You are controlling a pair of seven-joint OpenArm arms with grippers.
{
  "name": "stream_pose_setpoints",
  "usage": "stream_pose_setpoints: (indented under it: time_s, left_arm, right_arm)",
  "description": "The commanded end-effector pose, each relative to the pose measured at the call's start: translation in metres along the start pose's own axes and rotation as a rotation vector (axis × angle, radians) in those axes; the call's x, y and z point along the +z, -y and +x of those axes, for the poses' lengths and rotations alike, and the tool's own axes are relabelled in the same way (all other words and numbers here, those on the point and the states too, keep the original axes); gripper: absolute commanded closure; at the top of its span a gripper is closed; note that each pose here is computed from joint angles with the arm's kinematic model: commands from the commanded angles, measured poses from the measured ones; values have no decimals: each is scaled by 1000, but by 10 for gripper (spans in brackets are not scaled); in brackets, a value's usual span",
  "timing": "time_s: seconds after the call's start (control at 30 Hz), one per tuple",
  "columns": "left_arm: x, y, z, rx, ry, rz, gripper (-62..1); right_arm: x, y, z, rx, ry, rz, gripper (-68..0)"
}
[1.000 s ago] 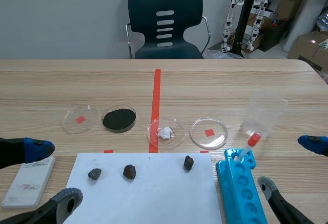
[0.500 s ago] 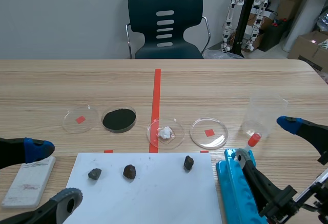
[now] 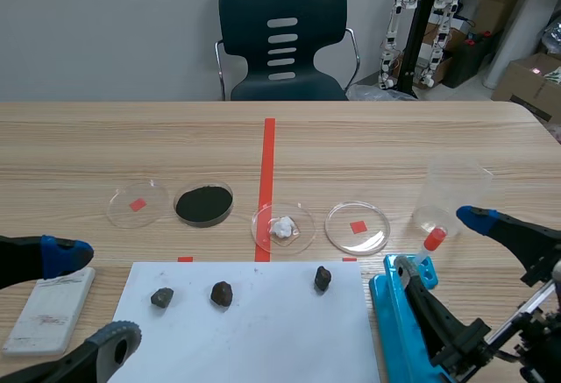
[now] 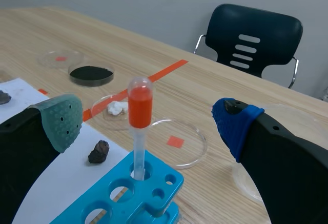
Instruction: Pick up the dropper by the top with the right hand
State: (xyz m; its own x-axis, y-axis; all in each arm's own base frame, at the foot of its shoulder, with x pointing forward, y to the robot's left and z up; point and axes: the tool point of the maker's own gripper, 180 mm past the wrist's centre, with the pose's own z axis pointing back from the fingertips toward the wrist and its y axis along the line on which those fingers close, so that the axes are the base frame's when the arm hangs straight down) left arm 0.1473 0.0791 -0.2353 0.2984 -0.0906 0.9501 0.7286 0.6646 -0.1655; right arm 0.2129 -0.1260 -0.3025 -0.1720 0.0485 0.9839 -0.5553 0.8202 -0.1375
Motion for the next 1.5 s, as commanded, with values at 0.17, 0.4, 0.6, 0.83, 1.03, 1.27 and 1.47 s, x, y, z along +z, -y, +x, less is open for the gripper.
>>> stream_pose_setpoints:
  time_s: [0.17, 0.4, 0.6, 0.83, 1.03, 1.27, 1.47]
  left_arm:
    - [-1, 1, 10, 3, 38, -1, -525]
    - [-1, 1, 10, 3, 38, -1, -525]
    - [-1, 1, 10, 3, 38, -1, -525]
    - [-1, 1, 10, 3, 38, -1, -525]
    - [-1, 1, 10, 3, 38, -1, -525]
    - [-1, 1, 10, 3, 38, -1, -525]
    - [-1, 1, 10, 3, 38, -1, -525]
  right_arm:
    - [-6, -1, 15, -6, 81, -5, -492]
    - [-6, -1, 11, -7, 62, -7, -483]
    - [-6, -1, 9, -8, 51, -9, -434]
    - [-7, -1, 9, -8, 48, -9, -360]
    - [-6, -1, 10, -8, 52, -9, -329]
    - [-5, -1, 14, -8, 77, -7, -277]
    - [-5, -2, 12, -7, 65, -4, -252]
